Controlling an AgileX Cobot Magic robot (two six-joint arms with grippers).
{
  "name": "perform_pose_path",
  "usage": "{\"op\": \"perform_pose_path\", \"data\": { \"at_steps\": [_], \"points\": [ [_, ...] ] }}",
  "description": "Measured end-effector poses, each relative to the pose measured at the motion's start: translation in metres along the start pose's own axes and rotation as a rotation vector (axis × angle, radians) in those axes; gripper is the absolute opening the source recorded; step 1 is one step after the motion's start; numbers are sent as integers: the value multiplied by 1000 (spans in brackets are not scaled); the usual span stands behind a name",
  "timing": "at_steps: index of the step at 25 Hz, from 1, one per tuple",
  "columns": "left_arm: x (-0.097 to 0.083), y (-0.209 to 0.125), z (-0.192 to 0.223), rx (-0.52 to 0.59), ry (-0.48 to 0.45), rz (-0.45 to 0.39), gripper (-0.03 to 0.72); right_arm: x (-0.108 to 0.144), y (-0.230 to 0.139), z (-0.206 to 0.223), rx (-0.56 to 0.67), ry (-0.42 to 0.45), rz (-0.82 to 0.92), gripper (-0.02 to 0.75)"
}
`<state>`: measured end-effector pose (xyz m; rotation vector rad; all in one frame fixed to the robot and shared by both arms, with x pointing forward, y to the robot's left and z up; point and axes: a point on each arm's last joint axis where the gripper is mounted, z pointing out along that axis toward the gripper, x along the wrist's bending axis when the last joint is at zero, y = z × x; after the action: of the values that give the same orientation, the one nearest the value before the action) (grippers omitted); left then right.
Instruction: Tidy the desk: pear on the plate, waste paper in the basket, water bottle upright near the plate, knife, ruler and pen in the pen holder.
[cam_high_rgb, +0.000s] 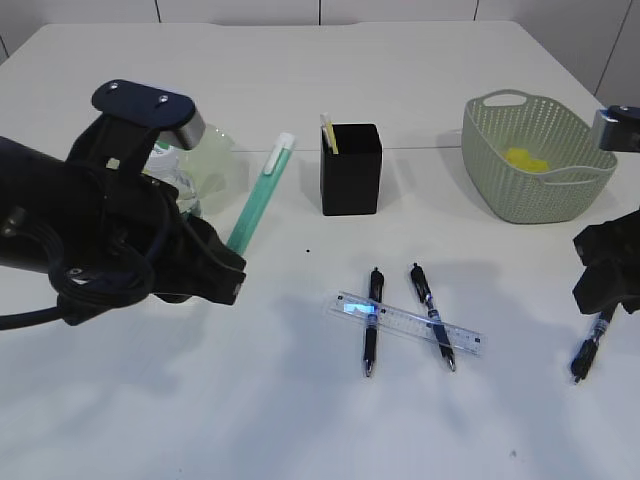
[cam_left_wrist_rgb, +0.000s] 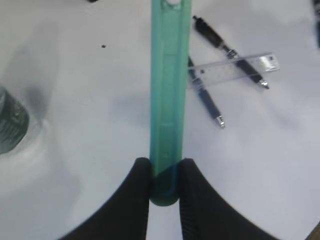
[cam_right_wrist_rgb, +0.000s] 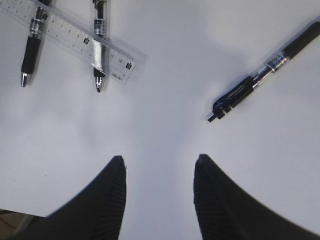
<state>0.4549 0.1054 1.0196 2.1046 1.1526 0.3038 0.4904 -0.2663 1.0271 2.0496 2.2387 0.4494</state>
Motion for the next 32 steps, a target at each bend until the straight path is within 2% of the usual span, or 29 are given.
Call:
{"op": "perform_pose_path", "data": {
  "at_steps": [5, 8, 16, 20, 24, 29, 32],
  "points": [
    [-23, 2, -4, -87, -71, 45, 94, 0, 0, 0, 0, 0, 0, 338],
    [-30, -1, -5, -160, -105, 52, 94, 0, 0, 0, 0, 0, 0, 338],
    [-28, -12, -16, -288, -137, -1, 94, 0, 1, 0, -8, 1, 1, 337],
    [-28, -9, -22, -327, -144, -5, 94, 3, 3, 0, -32, 39, 12, 337],
    [-28, -8, -22, -331, -145, -7, 94, 16, 7, -2, -74, 173, -18, 338],
    [-29, -7, -22, -347, -147, -7, 94, 36, 18, -11, -194, 408, -14, 337],
    [-29, -5, -22, -367, -150, -8, 94, 45, 23, -17, -271, 503, -26, 338]
  ]
}}
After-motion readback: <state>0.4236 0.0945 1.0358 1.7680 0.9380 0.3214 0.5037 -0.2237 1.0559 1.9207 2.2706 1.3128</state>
